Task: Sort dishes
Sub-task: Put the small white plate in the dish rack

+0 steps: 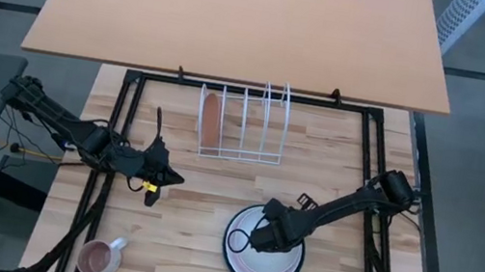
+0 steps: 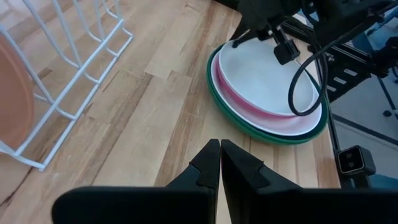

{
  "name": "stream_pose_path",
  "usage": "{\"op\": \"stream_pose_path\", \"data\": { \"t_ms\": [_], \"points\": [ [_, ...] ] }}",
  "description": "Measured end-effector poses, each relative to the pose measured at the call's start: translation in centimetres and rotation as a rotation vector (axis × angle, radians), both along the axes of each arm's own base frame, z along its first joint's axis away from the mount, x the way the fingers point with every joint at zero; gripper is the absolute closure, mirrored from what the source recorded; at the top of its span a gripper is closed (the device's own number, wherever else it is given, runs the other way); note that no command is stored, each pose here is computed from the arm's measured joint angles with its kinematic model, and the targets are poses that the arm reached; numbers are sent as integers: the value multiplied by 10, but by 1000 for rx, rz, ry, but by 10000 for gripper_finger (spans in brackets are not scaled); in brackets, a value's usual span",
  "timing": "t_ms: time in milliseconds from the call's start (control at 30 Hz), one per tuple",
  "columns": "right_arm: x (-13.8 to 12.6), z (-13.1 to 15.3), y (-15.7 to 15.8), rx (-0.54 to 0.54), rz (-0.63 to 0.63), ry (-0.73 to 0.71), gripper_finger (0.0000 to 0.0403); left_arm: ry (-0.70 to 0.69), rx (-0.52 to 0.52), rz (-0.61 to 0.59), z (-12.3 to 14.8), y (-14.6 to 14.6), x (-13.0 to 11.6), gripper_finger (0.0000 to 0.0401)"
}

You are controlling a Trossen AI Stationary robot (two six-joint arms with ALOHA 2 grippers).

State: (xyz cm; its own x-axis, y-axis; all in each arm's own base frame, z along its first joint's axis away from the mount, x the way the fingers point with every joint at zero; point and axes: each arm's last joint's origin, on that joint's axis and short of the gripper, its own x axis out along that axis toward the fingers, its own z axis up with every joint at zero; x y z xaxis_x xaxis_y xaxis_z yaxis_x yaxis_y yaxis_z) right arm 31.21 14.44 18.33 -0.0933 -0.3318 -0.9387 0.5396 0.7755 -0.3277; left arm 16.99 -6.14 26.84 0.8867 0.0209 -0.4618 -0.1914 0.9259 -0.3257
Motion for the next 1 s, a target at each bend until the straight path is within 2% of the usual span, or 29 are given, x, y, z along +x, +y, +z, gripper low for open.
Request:
{"op": "stream_pose_path", "data": {
  "t_ms": [167, 367, 667, 800, 933, 1000],
  "points": [
    [-1, 6, 2, -15, 8, 18, 399, 0, 1, 0, 0, 0, 0, 391],
    [-3, 29, 10, -102, 16, 4, 402, 0, 4, -2, 0, 0, 0, 391],
    [-7, 50, 23, -152, 34, -42, 403, -32, -11, 0, 3, -1, 1, 391],
    [-6, 50, 23, -148, 34, -48, 403, -110, -10, -32, 4, -12, 16, 388],
    [-6, 50, 23, -148, 34, -48, 403, -180, -10, -76, -5, -31, 44, 372],
    [-6, 50, 23, -148, 34, -48, 403, -180, 41, -94, -17, -37, 59, 356]
  ]
}}
